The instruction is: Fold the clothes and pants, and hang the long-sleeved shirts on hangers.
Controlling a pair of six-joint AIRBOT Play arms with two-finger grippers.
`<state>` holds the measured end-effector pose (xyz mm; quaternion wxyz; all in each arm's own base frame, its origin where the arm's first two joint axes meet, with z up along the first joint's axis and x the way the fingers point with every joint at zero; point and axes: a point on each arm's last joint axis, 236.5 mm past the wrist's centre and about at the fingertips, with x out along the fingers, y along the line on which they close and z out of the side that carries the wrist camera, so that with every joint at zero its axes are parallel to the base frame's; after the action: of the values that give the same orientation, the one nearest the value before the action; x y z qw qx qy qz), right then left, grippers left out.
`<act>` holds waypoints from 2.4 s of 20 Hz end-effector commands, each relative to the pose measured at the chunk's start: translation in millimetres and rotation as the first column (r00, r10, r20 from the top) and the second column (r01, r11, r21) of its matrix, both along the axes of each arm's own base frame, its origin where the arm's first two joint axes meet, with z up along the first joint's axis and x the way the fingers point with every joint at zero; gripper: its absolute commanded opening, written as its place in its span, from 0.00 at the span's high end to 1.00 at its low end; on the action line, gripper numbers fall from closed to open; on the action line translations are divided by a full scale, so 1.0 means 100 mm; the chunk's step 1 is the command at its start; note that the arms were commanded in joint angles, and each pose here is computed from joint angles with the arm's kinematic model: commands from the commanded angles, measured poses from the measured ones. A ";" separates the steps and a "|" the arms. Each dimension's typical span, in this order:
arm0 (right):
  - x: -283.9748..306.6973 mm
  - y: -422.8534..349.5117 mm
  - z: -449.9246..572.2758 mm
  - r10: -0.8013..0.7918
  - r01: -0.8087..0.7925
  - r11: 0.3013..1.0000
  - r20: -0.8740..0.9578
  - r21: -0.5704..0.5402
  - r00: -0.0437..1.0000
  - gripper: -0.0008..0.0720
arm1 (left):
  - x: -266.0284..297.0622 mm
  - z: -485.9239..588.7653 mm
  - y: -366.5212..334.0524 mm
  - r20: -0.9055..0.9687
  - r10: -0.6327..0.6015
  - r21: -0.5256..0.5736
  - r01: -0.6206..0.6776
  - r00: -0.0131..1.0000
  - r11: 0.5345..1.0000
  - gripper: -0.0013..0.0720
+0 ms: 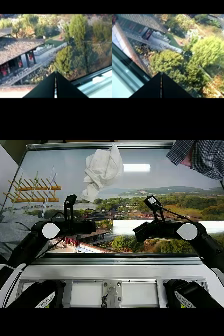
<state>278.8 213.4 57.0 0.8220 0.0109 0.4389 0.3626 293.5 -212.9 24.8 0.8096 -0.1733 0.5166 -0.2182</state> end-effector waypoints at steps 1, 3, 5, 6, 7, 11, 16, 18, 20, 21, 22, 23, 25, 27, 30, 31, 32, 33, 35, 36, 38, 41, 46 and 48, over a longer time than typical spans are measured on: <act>0.00 0.00 0.00 0.001 -0.001 1.000 0.000 0.000 1.000 0.96 | 0.00 0.00 0.00 0.000 0.000 0.001 0.000 1.000 1.000 0.95; 0.00 0.00 0.00 0.001 -0.001 1.000 0.000 0.000 1.000 0.96 | 0.00 0.00 0.00 0.000 0.000 0.000 0.000 1.000 1.000 0.95; 0.00 0.00 0.00 0.001 -0.001 1.000 0.000 0.000 1.000 0.96 | 0.00 0.00 0.00 0.000 0.001 0.000 -0.001 1.000 1.000 0.95; 0.00 0.00 0.00 0.001 -0.001 1.000 0.000 0.000 1.000 0.96 | 0.00 0.00 0.00 0.001 0.000 0.002 0.000 1.000 1.000 0.95; 0.00 0.00 0.00 0.001 -0.001 1.000 0.000 0.000 1.000 0.96 | 0.04 0.01 0.02 0.015 0.010 0.003 -0.010 1.000 1.000 0.95; 0.00 0.00 0.00 0.001 -0.001 1.000 0.000 0.000 1.000 0.96 | 0.24 0.19 0.71 0.024 0.032 0.189 -0.036 0.999 0.981 0.02; 0.00 0.00 0.00 0.001 -0.001 1.000 0.000 0.000 1.000 0.96 | 0.18 0.61 2.79 0.062 0.419 0.522 -0.387 0.906 0.760 0.02; 0.00 0.00 0.00 0.001 -0.001 1.000 0.000 0.000 1.000 0.96 | -0.03 0.75 3.43 0.134 0.593 0.506 -0.569 0.794 0.648 0.02; 0.00 0.00 0.00 0.001 -0.001 1.000 0.000 0.000 1.000 0.96 | -0.25 0.73 3.82 0.170 0.713 0.463 -0.694 0.680 0.551 0.02; 0.00 0.00 0.00 0.001 -0.001 1.000 0.000 0.000 1.000 0.96 | -0.32 0.60 3.94 0.161 0.767 0.415 -0.748 0.621 0.518 0.02; 0.00 0.00 0.00 0.001 -0.001 1.000 0.000 0.000 1.000 0.96 | -0.34 0.47 3.99 0.145 0.796 0.385 -0.774 0.588 0.502 0.02; 0.00 0.00 0.00 0.001 -0.001 1.000 -0.001 0.001 1.000 0.96 | -0.32 0.29 3.99 0.112 0.811 0.366 -0.783 0.574 0.503 0.02; 0.00 0.00 0.00 0.001 -0.001 1.000 0.000 0.000 1.000 0.96 | -0.29 -0.11 3.97 0.031 0.809 0.387 -0.753 0.587 0.532 0.02; 0.00 0.00 0.00 0.001 -0.001 1.000 0.000 0.000 1.000 0.96 | -0.30 -0.43 3.96 -0.038 0.800 0.426 -0.714 0.599 0.555 0.02; 0.00 0.00 0.00 0.001 -0.001 1.000 0.000 0.000 1.000 0.96 | -0.27 -0.72 3.97 -0.098 0.798 0.439 -0.694 0.594 0.571 0.02; 0.00 0.00 0.00 0.001 -0.001 1.000 0.000 0.000 1.000 0.96 | -0.27 -0.78 3.97 -0.112 0.797 0.442 -0.689 0.593 0.574 0.02; 0.00 0.00 0.00 0.001 -0.001 1.000 0.000 0.000 1.000 0.96 | -0.27 -0.83 3.97 -0.124 0.797 0.445 -0.684 0.591 0.578 0.02; 0.00 0.00 0.00 0.001 -0.001 1.000 0.000 0.000 1.000 0.96 | -0.26 -0.87 3.97 -0.132 0.796 0.446 -0.682 0.590 0.579 0.02; 0.00 0.00 0.00 0.001 -0.001 1.000 0.000 0.000 1.000 0.96 | -0.25 -0.91 3.98 -0.137 0.798 0.447 -0.682 0.587 0.579 0.14; 0.00 0.00 0.00 0.001 -0.001 1.000 0.000 0.000 1.000 0.96 | -0.24 -0.91 4.00 -0.129 0.800 0.446 -0.686 0.586 0.575 0.48; 0.00 0.00 0.00 0.001 -0.001 1.000 0.000 0.000 1.000 0.96 | -0.20 -0.82 4.03 -0.093 0.803 0.438 -0.700 0.589 0.564 0.94; 0.00 0.00 0.00 0.001 -0.001 1.000 0.000 0.000 1.000 0.96 | -0.12 -0.28 4.07 0.050 0.804 0.395 -0.751 0.592 0.529 0.95; 0.00 0.00 -0.01 0.000 0.000 1.000 -0.002 0.000 1.000 0.96 | -0.24 1.62 3.69 0.404 0.747 0.169 -0.846 0.528 0.506 0.95; 0.00 0.00 -0.01 0.000 0.000 1.000 -0.002 0.000 1.000 0.96 | -0.46 2.35 3.37 0.547 0.694 0.058 -0.848 0.468 0.527 0.95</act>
<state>278.9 213.5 56.3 0.8216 0.0112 0.4398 0.3624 276.8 169.3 165.6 0.8884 -0.2179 0.3039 0.2665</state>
